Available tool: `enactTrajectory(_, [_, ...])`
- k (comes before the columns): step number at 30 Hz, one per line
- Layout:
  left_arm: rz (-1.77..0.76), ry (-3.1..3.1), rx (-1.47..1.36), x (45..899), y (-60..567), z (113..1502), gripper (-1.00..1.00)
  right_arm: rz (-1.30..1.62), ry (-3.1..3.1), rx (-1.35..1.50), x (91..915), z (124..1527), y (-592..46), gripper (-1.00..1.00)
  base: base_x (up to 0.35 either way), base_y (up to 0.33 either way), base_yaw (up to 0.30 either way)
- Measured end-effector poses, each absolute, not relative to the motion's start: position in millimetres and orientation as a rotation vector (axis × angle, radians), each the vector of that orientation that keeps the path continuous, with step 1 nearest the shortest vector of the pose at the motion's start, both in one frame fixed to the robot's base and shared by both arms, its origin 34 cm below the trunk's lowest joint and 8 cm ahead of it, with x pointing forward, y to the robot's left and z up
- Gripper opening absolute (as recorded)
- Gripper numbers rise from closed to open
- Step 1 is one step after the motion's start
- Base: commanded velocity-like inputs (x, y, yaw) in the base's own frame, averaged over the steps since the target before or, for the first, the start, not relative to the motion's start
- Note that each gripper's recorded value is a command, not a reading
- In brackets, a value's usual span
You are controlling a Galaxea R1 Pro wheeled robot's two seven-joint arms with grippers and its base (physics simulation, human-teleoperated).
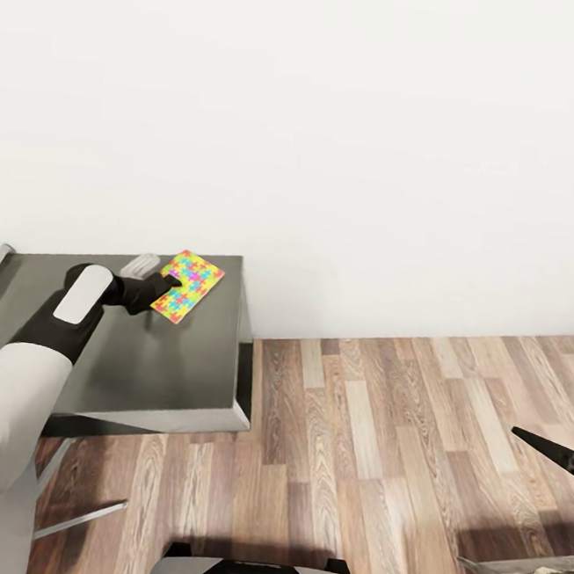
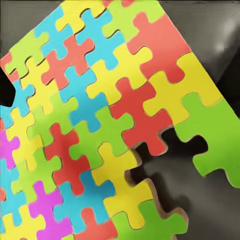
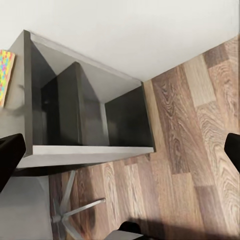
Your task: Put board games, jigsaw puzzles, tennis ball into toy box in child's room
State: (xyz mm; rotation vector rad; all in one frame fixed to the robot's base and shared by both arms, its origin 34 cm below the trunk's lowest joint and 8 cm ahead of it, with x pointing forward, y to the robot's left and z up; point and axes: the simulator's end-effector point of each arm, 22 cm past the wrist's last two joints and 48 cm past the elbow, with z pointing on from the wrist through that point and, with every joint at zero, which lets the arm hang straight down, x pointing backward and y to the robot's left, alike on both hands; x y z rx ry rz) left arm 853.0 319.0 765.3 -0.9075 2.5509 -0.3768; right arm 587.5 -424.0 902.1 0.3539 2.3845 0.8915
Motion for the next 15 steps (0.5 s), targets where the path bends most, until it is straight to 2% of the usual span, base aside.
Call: enactTrajectory(15, [-0.393, 2.555, -0.919, 849.5, 316.3, 765.7, 1.00, 0.890, 2.382, 0.353, 586.0, 903.9, -424.5, 1.00, 0.000, 0.000, -0.030])
